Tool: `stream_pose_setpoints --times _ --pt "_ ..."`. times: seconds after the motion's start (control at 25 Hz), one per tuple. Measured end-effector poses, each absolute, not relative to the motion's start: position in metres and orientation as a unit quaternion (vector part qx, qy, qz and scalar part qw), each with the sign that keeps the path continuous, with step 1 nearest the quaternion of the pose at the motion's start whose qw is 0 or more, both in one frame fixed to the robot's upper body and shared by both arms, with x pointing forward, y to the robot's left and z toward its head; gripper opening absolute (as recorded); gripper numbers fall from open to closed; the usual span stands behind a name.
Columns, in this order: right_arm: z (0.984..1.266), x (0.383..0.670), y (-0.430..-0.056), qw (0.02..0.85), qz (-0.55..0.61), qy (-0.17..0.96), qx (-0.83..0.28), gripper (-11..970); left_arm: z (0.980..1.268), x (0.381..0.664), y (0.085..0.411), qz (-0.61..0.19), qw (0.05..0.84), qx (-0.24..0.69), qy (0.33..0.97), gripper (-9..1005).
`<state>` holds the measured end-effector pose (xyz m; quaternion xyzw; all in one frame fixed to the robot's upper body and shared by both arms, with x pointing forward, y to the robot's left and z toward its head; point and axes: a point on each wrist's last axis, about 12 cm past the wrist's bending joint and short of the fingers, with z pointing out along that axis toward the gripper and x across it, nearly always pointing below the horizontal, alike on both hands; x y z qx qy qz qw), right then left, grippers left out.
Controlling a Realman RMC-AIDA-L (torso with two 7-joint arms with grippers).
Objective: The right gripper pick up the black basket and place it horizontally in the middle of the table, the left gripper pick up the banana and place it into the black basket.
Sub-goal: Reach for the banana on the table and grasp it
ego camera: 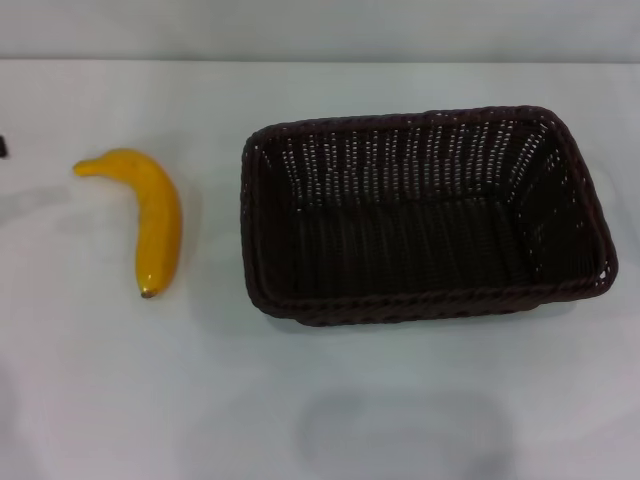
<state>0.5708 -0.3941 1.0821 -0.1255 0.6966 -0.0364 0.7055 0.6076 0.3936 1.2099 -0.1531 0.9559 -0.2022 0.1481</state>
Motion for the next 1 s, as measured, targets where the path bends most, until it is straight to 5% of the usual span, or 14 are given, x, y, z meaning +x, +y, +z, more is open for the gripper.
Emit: stream_pose_setpoints --times 0.16,0.44,1.0 --pt "1.079 0.566 -0.395 0.708 -0.035 0.696 -0.119 769 1.203 0.624 0.36 -0.175 0.131 -0.098 0.971 862" --pt "1.074 0.556 -0.396 0.716 -0.023 0.69 -0.106 874 1.192 0.642 0.314 -0.161 0.126 -0.031 0.978 863" --pt "1.069 0.55 -0.396 0.712 -0.017 0.695 -0.099 874 1.174 0.647 0.261 -0.181 0.079 0.012 0.98 862"
